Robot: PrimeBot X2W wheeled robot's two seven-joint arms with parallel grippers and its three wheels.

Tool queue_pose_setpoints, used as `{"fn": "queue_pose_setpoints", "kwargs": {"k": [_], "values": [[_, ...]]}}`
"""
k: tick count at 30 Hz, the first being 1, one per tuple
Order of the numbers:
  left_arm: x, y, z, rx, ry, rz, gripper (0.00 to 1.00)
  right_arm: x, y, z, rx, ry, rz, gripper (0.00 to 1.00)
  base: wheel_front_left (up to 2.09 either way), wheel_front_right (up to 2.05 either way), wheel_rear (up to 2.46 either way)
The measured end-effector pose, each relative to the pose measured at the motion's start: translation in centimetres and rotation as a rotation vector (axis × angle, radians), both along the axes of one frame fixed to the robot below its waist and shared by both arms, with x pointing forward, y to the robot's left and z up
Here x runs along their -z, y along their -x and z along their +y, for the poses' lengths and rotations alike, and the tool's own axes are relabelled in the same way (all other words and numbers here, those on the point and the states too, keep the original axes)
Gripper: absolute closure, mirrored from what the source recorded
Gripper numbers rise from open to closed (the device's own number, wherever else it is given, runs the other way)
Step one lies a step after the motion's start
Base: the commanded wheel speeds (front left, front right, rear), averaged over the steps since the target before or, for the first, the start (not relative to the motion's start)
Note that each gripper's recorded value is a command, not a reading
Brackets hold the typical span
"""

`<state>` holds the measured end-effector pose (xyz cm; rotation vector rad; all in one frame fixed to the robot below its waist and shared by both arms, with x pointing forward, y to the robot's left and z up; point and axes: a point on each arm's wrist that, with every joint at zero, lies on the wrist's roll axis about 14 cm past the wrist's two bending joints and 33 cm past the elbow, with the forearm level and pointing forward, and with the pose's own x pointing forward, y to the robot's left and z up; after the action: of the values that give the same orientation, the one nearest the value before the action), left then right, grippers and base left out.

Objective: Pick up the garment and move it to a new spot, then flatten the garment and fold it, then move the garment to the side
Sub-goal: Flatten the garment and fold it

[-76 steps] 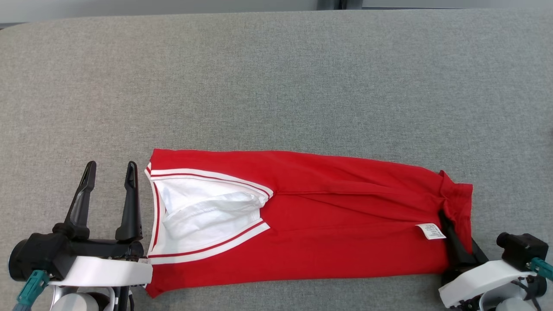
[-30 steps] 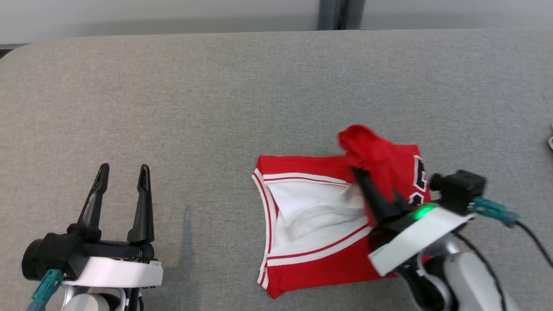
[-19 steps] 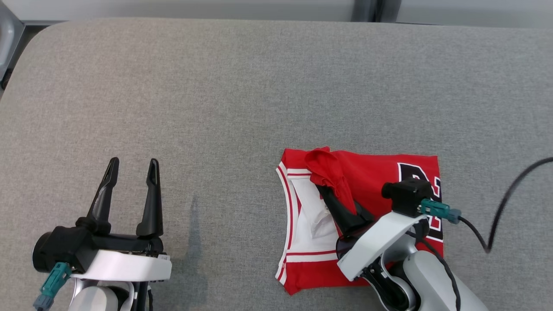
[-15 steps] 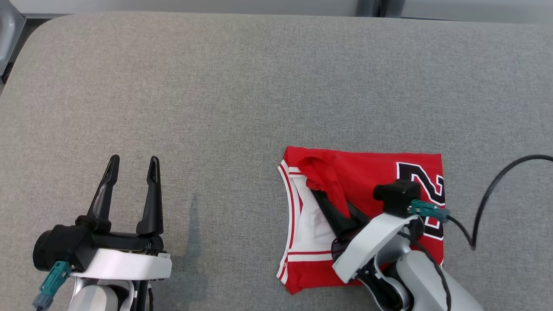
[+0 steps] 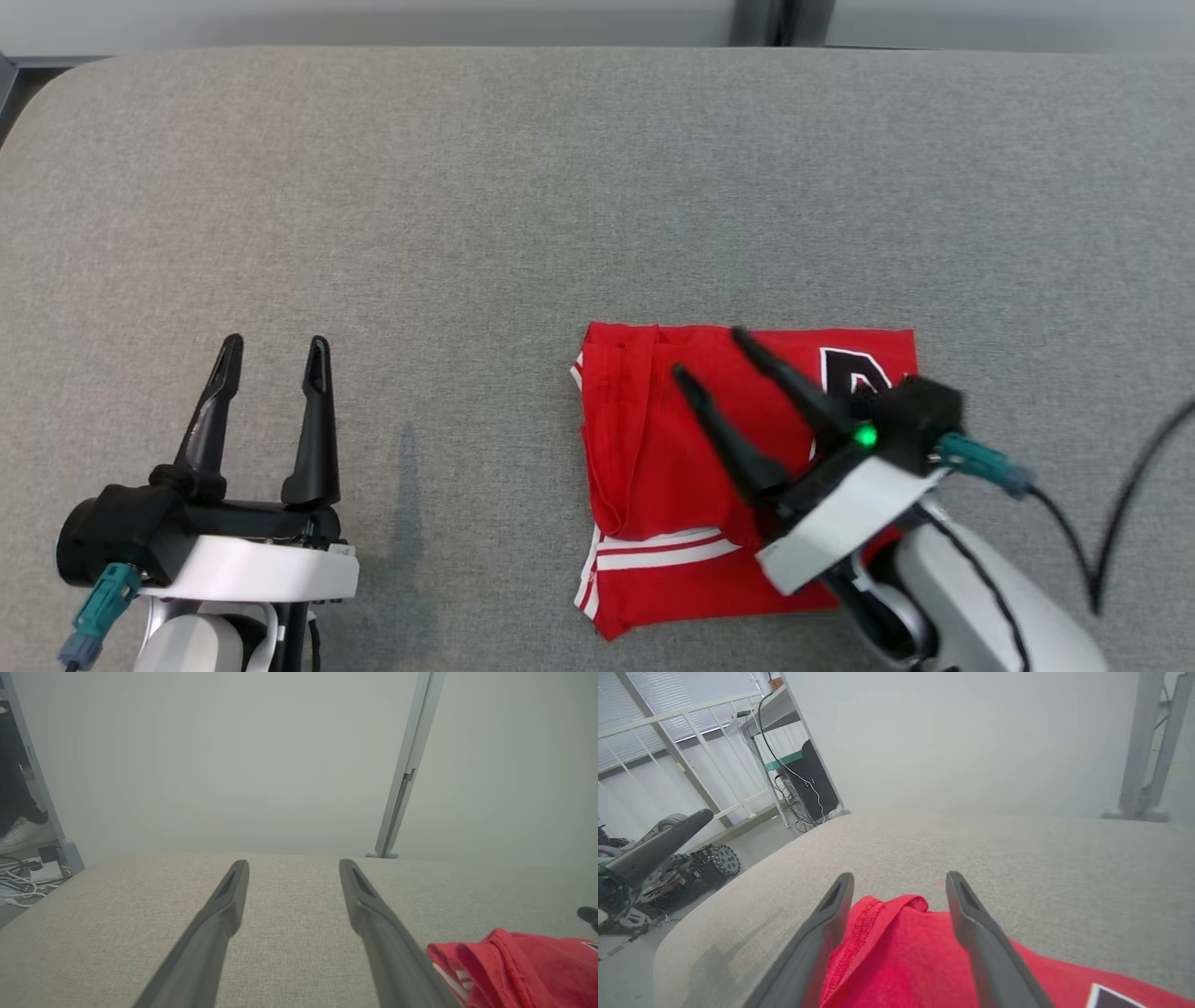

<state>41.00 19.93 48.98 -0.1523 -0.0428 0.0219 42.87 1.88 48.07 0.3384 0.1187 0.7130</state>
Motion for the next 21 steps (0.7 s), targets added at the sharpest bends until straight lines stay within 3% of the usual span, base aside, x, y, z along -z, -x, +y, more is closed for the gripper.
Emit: {"fn": "queue_pose_setpoints", "kwargs": {"k": [11,21], "values": [[-0.7,0.1,0.3,-0.007,-0.013,-0.019,0.00,-4.0,-2.4,-11.4,0.347,0.059,-0.192,0.00,0.00,0.00,0.00],[-1.1,1.3,0.0,-0.003,-0.004,-0.016,0.00,-5.1,0.3,-20.9,0.617,0.221,-0.270,0.00,0.00,0.00,0.00]]}}
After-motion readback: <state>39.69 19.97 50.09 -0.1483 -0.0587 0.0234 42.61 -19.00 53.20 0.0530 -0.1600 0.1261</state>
